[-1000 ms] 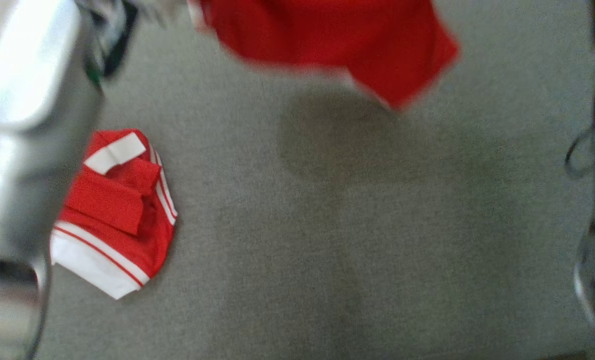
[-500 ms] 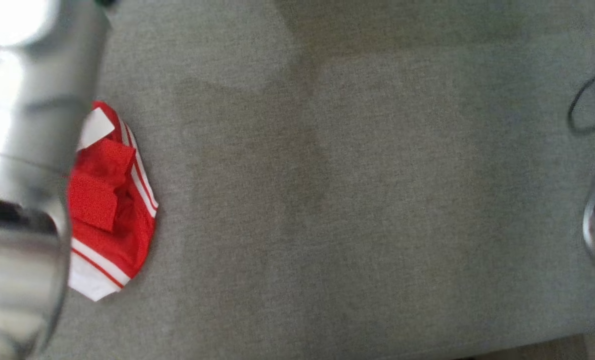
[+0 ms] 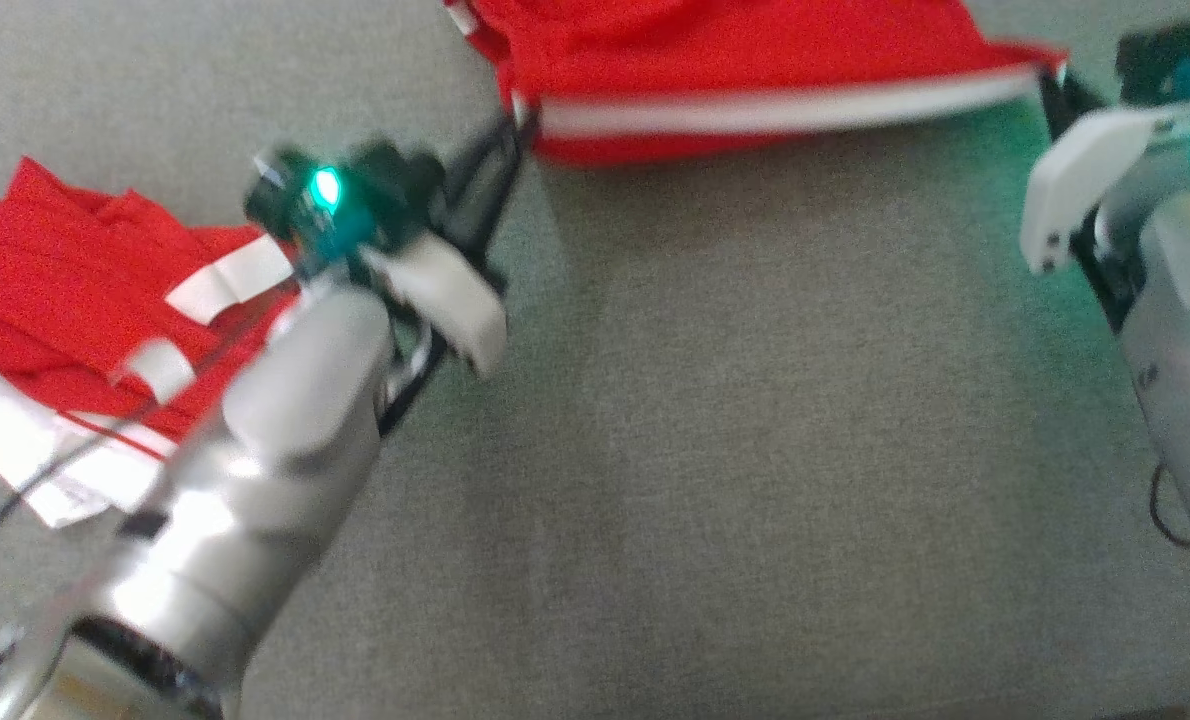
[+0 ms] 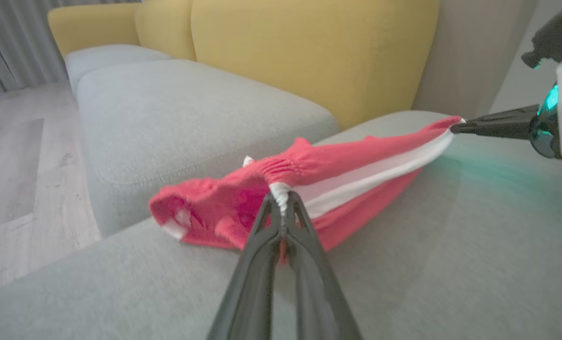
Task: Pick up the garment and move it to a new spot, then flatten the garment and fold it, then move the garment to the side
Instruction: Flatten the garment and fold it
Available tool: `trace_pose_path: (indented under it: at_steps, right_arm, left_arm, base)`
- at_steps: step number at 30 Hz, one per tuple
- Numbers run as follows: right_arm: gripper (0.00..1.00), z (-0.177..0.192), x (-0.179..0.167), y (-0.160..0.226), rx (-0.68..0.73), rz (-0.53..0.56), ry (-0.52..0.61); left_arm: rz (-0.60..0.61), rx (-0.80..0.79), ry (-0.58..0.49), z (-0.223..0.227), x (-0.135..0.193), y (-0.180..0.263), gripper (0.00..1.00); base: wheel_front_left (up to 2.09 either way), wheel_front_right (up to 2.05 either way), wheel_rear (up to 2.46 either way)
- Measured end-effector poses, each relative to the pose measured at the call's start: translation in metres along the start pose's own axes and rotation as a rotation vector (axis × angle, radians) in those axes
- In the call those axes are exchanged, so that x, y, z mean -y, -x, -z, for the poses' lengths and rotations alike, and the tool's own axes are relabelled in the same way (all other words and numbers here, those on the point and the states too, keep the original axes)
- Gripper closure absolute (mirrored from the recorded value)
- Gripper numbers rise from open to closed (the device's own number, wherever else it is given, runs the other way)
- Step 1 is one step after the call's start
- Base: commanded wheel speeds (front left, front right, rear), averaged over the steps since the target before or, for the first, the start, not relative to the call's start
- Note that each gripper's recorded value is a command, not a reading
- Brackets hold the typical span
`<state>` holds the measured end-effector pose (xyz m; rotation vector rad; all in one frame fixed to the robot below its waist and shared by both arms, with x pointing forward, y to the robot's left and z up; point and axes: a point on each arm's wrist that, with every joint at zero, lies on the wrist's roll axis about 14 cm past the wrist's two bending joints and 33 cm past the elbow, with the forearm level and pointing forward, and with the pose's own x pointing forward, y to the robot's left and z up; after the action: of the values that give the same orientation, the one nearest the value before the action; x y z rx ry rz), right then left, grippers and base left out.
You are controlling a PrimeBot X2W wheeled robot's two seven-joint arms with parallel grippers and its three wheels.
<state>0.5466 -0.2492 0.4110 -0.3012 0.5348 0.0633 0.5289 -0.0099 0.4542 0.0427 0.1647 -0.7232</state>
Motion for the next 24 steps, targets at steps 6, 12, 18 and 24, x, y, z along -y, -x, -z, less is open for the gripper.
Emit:
trace_pose_path:
  at_steps: [6,12,18,24]
  right_arm:
    - [1.0,0.039,0.002,0.03,-0.157,-0.013,0.002]
    - [1.0,0.069,-0.009,0.065,-0.256,-0.077,-0.029]
    - [1.0,0.086,0.005,0.11,-0.319,-0.133,-0.048]
    - [1.0,0.094,0.022,0.153,-0.349,-0.168,-0.056]
  left_arm:
    - [0.065,-0.054,-0.014,0.02,0.032,0.035,1.0]
    - [0.098,-0.075,-0.03,0.022,0.056,0.062,1.0]
    - [0.15,-0.102,-0.049,0.024,0.093,0.088,1.0]
    - [0.199,-0.13,-0.021,0.029,0.127,0.112,1.0]
  base:
    - [0.0,0.0,0.0]
    - [0.0,0.0,0.0]
    - [0.0,0.0,0.0]
    - [0.0,0.0,0.0]
